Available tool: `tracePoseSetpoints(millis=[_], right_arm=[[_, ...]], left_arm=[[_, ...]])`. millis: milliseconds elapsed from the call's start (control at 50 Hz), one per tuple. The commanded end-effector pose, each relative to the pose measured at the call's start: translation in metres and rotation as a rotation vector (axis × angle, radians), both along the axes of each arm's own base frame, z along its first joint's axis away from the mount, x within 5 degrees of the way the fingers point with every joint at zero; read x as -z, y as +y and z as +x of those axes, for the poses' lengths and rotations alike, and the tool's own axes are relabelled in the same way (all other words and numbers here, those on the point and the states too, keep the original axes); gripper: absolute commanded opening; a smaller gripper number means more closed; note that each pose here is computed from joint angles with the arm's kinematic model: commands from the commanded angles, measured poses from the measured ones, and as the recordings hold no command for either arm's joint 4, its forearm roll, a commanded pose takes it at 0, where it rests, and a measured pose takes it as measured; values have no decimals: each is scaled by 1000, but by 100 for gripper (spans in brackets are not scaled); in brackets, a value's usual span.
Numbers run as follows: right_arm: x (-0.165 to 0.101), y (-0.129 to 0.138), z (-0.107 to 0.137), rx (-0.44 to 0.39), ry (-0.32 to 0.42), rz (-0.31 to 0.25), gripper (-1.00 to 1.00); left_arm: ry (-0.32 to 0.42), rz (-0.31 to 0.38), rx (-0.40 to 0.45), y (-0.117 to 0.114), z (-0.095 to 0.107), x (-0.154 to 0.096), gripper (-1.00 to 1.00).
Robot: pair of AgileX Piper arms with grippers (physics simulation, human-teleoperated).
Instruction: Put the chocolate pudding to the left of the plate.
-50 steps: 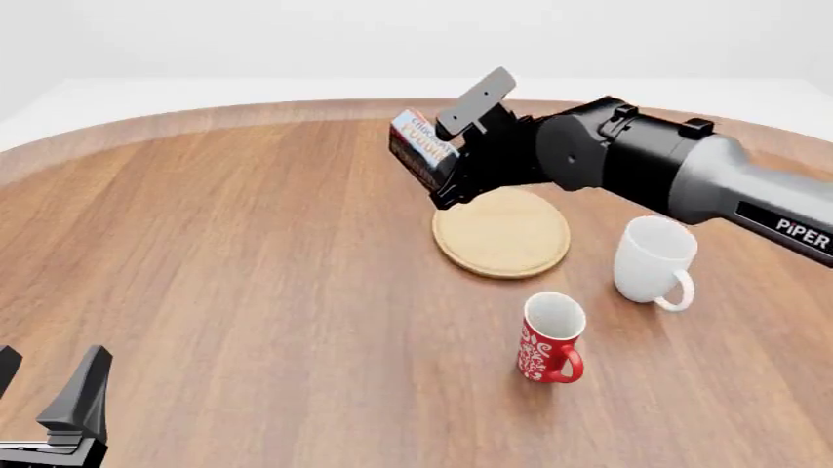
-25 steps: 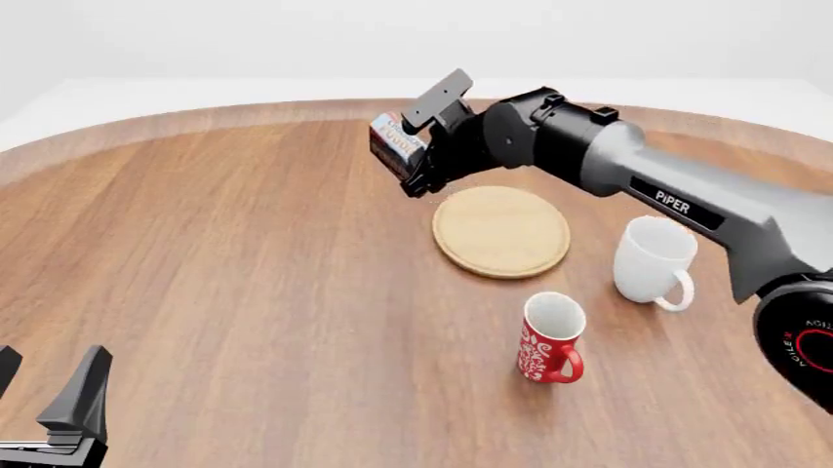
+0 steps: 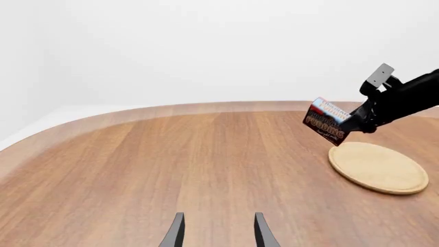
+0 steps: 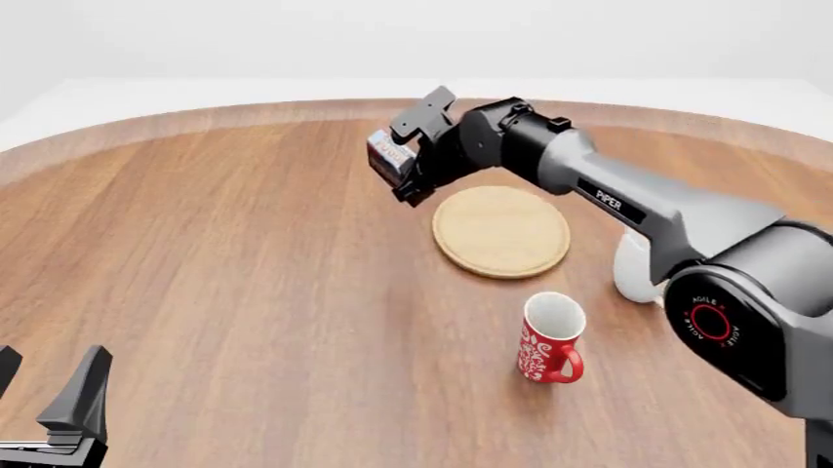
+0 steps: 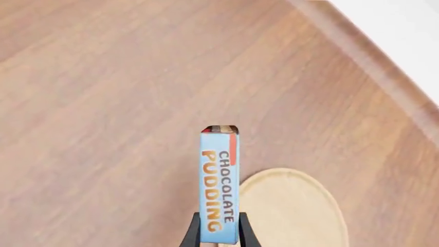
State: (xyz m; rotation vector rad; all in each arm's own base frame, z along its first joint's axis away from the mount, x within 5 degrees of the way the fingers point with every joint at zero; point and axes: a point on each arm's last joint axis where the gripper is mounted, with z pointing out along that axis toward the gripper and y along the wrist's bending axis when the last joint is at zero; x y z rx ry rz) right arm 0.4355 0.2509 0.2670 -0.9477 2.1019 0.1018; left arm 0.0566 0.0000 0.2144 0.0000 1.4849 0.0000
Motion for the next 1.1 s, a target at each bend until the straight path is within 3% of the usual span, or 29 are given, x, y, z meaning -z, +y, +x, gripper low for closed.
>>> tracePoseSetpoints(millis=[20,1100], right_arm=[[10,4,12,13,23,-2,-100],[53,27,26,-5,97,-39,-100]], left_arm=[[0,0,0,0,0,0,100],[0,0,0,0,0,0,100]])
